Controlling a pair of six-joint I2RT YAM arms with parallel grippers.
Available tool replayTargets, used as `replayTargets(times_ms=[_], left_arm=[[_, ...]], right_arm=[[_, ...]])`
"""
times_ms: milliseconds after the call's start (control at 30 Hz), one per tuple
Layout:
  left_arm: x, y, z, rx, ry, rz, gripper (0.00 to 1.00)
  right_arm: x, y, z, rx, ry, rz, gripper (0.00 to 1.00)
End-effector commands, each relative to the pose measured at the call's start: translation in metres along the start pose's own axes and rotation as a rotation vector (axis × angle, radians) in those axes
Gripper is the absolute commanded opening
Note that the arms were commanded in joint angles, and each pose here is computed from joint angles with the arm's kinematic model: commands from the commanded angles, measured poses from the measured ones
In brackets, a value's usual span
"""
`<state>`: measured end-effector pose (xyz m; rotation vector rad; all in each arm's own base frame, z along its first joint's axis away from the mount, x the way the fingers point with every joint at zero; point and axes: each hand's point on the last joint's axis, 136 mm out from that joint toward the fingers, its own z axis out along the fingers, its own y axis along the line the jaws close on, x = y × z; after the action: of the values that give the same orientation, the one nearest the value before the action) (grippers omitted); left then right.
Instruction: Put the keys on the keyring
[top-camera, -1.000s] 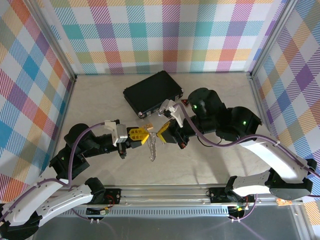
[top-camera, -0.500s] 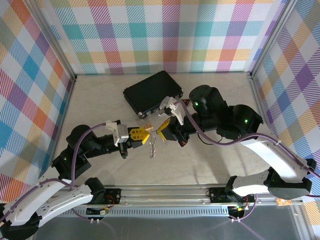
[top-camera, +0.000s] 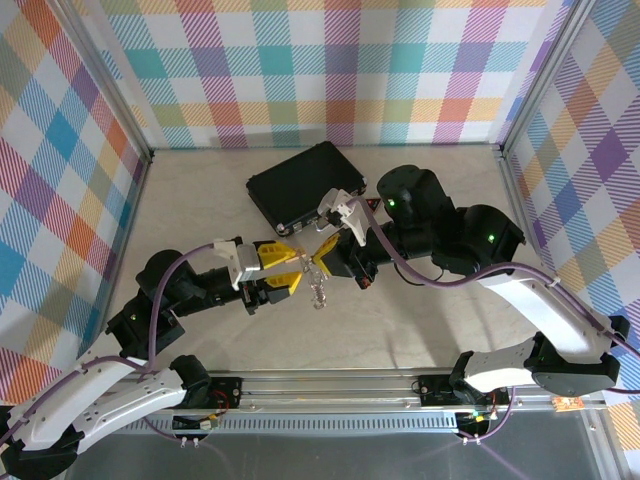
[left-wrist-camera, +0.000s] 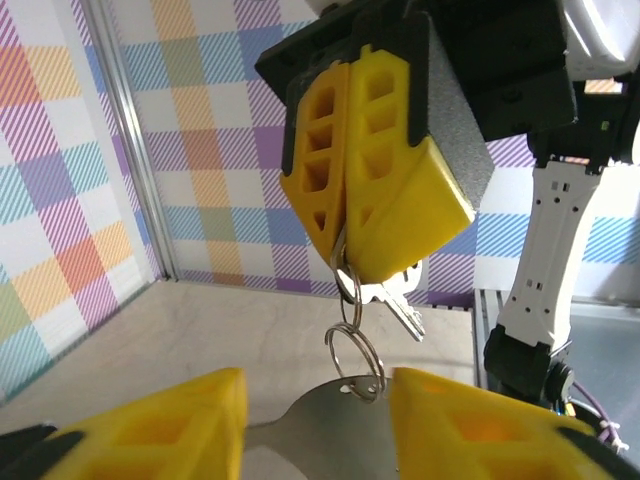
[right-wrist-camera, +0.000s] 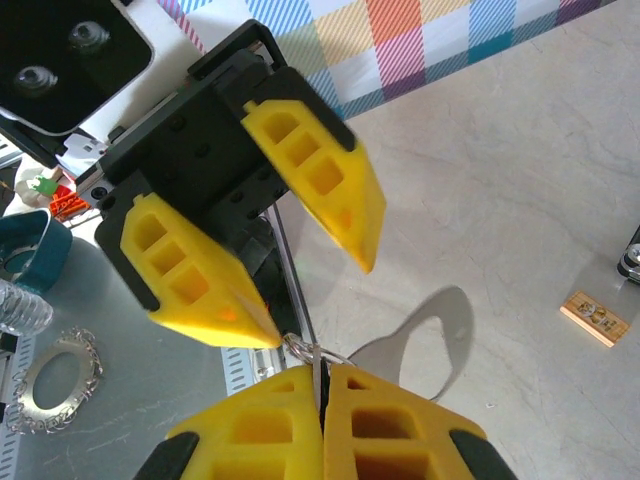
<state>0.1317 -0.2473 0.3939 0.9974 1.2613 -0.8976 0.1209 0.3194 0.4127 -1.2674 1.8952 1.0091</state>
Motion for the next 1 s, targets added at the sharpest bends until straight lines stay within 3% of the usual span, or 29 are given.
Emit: replayTargets(times_ms=[0,133,333,400,667,967], left_arm=[[-0.007,0.002,-0.006,-0.029,0.001,0.006,0.47],[-0.007,0.003,-0.008,-0.040,0.010,-0.032,0.47],[-0.018,0.008,-0.011,-0.065,-0.097,-0.131,0.48],[-0.021,0.008,-0.011,-0.068,-0.118,-0.144,0.55],[-0.017,0.012,-0.006,-0.078,-0.095,-0.148,0.63],[-0.006,0.026,0.005,-0.137,-0.061,-0.140,0.57]], right_arm=[[-0.010,0.003,-0.006,-0.008,-0.034,-0.025,0.00],[-0.010,0.002,-0.006,-0.003,-0.034,-0.023,0.00],[-0.010,-0.003,-0.005,0.020,-0.034,-0.017,0.00],[-0.011,-0.004,-0.006,0.028,-0.037,-0.017,0.00],[-0.013,-0.013,-0.006,0.079,-0.048,-0.015,0.00],[-0.015,-0.022,-0.005,0.126,-0.057,-0.012,0.00]])
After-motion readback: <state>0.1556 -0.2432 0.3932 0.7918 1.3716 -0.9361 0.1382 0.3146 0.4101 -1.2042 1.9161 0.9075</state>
